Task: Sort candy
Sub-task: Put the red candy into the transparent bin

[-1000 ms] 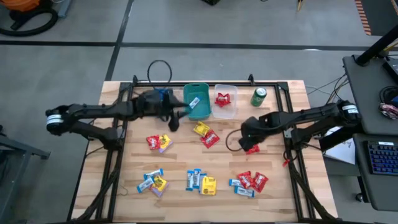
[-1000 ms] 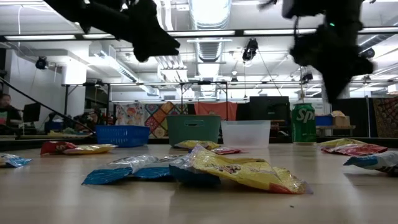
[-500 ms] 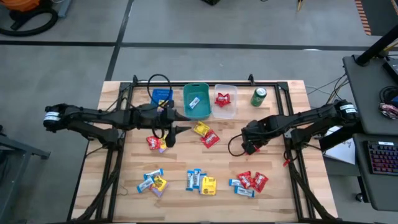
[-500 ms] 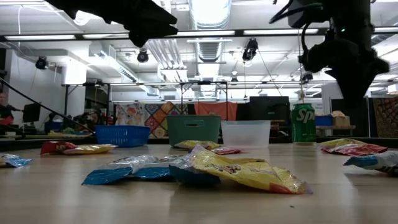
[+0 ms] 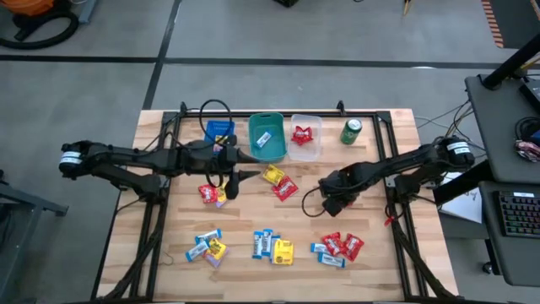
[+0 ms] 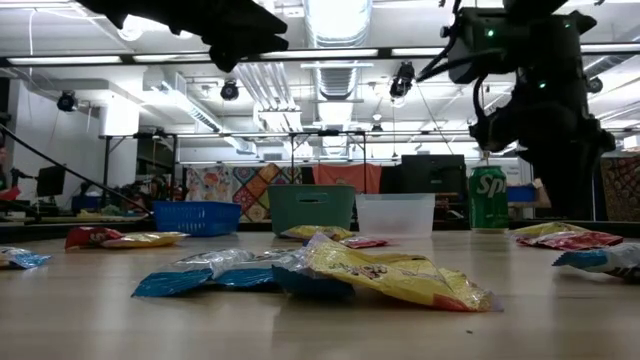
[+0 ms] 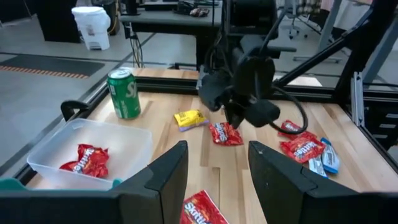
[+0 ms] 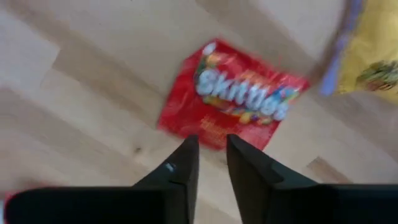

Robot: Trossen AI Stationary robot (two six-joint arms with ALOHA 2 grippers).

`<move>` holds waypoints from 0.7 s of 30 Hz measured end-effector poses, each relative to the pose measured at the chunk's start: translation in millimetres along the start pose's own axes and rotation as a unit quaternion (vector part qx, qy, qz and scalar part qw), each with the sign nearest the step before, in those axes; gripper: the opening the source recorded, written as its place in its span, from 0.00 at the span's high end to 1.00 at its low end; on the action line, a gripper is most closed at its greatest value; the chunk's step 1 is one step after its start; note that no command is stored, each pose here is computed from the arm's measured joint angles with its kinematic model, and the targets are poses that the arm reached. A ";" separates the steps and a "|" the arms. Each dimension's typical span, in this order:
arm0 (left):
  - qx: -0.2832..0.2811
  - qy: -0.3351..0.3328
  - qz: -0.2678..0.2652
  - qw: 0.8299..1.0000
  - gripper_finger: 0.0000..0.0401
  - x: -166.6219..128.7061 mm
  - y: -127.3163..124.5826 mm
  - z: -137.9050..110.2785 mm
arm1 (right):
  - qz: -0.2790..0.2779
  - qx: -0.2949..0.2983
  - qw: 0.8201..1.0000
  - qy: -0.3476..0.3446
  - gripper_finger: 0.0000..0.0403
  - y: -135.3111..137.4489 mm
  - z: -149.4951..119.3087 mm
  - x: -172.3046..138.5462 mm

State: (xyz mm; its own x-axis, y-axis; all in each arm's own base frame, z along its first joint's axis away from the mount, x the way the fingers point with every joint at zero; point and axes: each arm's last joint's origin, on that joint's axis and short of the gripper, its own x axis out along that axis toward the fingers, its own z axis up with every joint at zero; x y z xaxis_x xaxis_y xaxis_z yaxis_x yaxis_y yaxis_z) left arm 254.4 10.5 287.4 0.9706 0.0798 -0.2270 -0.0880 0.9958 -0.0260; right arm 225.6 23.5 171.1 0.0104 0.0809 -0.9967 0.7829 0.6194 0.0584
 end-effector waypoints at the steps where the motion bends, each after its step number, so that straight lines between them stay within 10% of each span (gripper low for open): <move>1: 0.000 -0.001 0.000 1.000 0.62 -0.1 -0.1 0.5 | 0.007 -0.008 1.000 0.010 0.79 0.6 -0.4 0.0; 21: 0.001 -0.002 0.000 1.000 0.62 0.8 -0.1 0.8 | -0.045 0.046 0.998 -0.005 0.45 -12.2 -4.5 12.6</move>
State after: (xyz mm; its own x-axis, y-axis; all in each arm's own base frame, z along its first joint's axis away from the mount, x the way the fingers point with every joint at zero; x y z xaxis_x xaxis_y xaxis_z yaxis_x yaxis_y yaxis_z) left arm 255.4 10.5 288.0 0.9715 0.0800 -0.2233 -0.0876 0.9959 -0.0244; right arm 213.4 20.6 158.1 -0.0560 0.0207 -0.9982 0.8349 0.5492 -0.0355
